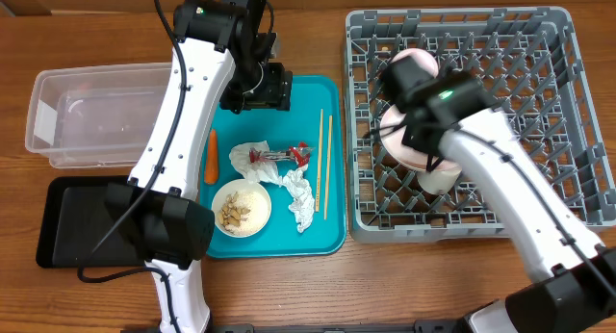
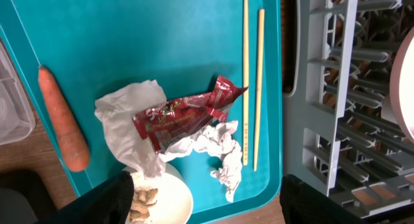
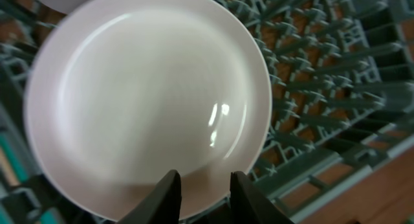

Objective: Sort waste into correct bins and load items into the dishwasher

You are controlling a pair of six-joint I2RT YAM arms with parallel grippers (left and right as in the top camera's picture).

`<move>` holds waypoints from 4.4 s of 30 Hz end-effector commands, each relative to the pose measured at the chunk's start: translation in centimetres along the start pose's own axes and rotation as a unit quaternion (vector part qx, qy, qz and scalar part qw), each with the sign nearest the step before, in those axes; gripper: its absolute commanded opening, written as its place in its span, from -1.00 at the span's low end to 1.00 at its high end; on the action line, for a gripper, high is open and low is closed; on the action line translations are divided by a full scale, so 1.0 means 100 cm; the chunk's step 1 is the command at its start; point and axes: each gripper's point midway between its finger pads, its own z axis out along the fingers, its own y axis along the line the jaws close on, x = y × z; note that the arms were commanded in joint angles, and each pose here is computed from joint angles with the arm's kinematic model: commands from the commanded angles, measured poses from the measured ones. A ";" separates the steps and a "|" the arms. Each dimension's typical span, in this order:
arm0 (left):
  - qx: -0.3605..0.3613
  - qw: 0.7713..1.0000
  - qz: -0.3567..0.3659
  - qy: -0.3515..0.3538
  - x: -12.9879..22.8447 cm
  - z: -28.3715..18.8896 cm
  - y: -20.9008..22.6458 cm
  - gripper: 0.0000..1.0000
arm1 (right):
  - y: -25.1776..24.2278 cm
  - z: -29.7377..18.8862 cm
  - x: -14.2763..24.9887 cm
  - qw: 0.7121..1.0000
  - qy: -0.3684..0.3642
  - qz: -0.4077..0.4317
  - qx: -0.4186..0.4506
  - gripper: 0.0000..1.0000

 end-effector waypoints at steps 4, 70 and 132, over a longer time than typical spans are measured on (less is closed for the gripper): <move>-0.003 1.000 0.000 -0.021 -0.001 -0.016 0.001 0.50 | -0.003 -0.010 -0.046 0.977 0.051 -0.009 -0.209 -0.34; -0.048 0.998 -0.001 -0.045 -0.012 -0.018 0.018 0.49 | -0.092 -0.112 -0.046 0.967 -0.229 0.061 0.091 -0.92; -0.051 0.997 -0.019 -0.050 -0.016 -0.021 0.032 0.50 | -0.022 -0.032 -0.007 0.930 -0.289 -0.116 0.197 -0.93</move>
